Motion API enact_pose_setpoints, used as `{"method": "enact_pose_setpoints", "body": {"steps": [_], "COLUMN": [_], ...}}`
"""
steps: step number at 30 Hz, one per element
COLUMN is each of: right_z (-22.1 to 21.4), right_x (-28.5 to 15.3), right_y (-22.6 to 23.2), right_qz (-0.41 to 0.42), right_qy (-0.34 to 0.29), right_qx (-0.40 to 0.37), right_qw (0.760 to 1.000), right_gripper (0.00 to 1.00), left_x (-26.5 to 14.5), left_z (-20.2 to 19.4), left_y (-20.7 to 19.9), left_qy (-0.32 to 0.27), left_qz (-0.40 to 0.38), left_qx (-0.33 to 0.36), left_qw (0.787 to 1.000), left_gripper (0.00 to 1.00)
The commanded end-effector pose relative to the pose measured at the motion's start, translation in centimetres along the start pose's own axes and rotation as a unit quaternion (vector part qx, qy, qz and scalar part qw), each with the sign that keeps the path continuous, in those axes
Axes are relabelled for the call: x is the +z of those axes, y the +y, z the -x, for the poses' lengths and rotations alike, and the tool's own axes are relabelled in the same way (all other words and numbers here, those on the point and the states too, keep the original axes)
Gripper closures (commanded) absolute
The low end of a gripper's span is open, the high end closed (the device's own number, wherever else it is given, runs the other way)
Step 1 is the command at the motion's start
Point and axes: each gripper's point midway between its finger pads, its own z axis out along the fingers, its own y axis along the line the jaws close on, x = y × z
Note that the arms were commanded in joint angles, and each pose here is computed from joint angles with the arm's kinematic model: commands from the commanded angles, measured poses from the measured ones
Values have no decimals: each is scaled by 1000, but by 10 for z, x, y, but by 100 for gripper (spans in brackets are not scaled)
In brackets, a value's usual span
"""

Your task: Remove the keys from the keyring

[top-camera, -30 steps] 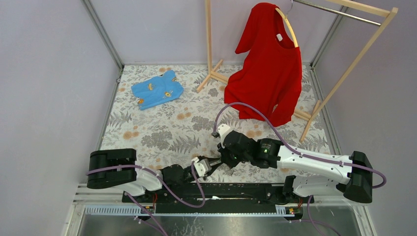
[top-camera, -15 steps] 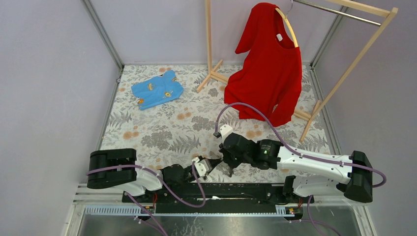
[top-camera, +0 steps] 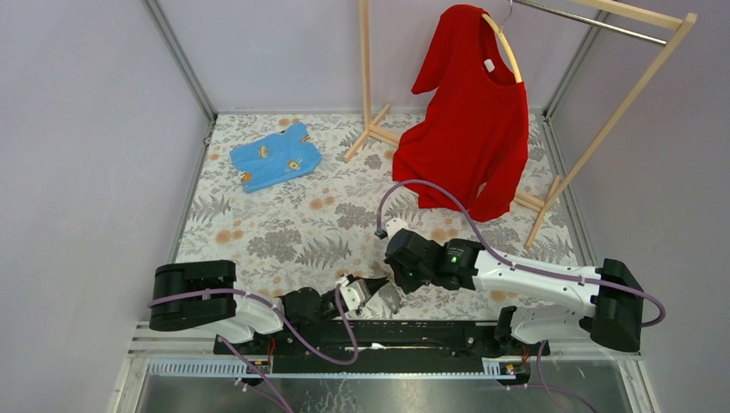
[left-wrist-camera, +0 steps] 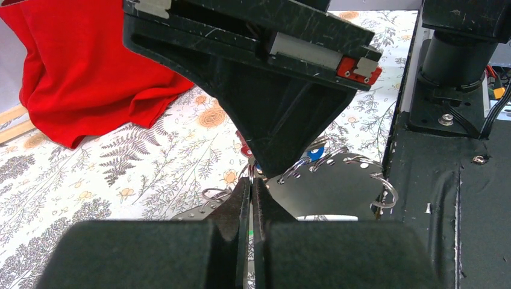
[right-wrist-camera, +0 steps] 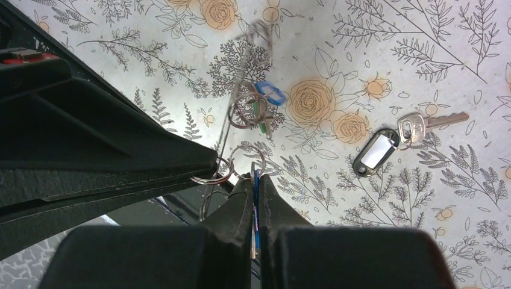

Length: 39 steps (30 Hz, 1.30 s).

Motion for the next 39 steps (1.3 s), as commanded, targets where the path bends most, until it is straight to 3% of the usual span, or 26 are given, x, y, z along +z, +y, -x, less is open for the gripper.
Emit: {"method": "enact_pose_setpoints", "body": {"steps": [1,5,9,11,24,29,33,39], "right_z": [13,20,29,32,33,32,27,16], "right_x": [-5,-11,-17,-19,-19,-25,-25,-10], "right_y": [-1,-3,-1,1,-2,-50,-85,-129], "right_qz": [-1,-1,0,5,-18,-122,-157,-184], "right_qy": [-13,-29,-46,-54,-59,-68,-71,-68], "right_qx": [-11,-16,-18,-21,-27,52,123,201], "right_qw": [1000,999,999,998,998,989,977,960], "right_gripper": [100,100,100,100,100,100,100,96], "left_x": [4,4,3,4,1,-2,-5,1], "left_z": [33,29,24,22,14,14,19,16], "left_y": [-2,-1,1,2,4,16,28,38], "left_qy": [-65,-61,-51,-47,-34,-33,-39,-6], "left_qz": [-3,2,10,13,23,61,97,130], "left_qx": [-13,-22,-28,-28,-41,-70,-107,-199], "left_qw": [998,998,998,998,998,995,989,971], "left_gripper": [100,100,78,73,74,66,51,41]}}
